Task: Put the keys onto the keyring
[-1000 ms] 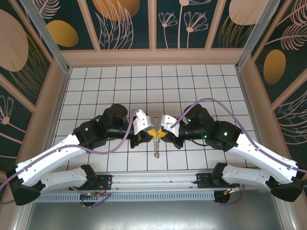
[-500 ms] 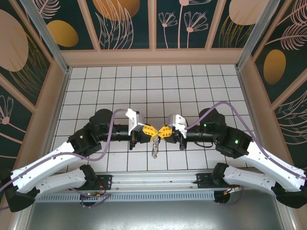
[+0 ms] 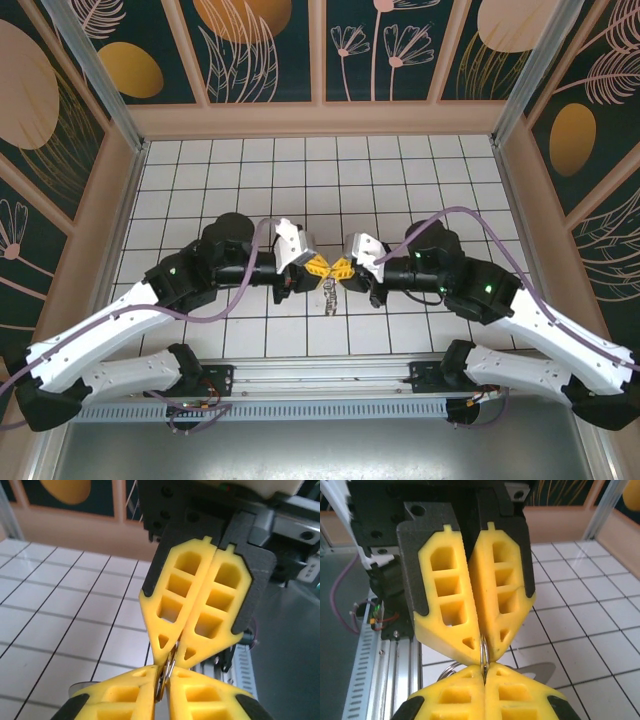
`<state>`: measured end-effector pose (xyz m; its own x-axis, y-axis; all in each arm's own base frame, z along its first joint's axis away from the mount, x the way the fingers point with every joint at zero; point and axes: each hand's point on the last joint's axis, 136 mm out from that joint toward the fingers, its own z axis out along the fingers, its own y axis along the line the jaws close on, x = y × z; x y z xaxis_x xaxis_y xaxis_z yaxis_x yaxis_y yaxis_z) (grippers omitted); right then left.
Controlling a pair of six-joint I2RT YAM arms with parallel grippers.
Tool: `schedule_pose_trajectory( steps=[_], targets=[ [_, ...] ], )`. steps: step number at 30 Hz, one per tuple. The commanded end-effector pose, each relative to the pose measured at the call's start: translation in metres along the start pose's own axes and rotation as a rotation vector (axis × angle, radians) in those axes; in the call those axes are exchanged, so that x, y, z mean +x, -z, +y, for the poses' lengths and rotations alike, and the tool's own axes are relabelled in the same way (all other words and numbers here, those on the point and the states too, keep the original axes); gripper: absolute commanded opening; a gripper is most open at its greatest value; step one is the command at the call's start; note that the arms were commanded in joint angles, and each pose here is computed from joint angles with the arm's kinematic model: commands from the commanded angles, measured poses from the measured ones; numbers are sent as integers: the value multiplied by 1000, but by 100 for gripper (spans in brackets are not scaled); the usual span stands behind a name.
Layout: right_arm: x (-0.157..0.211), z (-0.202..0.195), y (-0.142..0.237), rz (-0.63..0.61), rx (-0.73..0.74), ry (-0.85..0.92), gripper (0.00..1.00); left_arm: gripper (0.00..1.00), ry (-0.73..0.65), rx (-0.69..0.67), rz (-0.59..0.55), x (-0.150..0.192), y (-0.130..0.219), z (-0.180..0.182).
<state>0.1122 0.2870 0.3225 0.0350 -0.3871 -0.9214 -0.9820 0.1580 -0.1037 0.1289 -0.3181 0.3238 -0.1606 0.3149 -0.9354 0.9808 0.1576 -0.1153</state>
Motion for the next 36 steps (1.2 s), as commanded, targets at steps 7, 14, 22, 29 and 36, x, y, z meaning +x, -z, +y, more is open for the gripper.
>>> schedule_pose_trajectory(
  steps=[7,14,22,29,36],
  targets=[
    [7,-10,-14,100,22,35,0,8,-42,19,167,28,-10,1],
    [-13,-4,-2,3,8,41,0,0,-45,76,45,10,-4,-13],
    [-26,6,9,-102,-27,15,18,0,-53,144,-236,-34,24,-37],
    [-31,8,9,-127,-35,7,16,0,-55,189,-343,-45,29,-44],
    [-29,5,13,-126,-9,1,0,0,-50,207,-439,-53,34,-46]
  ],
)
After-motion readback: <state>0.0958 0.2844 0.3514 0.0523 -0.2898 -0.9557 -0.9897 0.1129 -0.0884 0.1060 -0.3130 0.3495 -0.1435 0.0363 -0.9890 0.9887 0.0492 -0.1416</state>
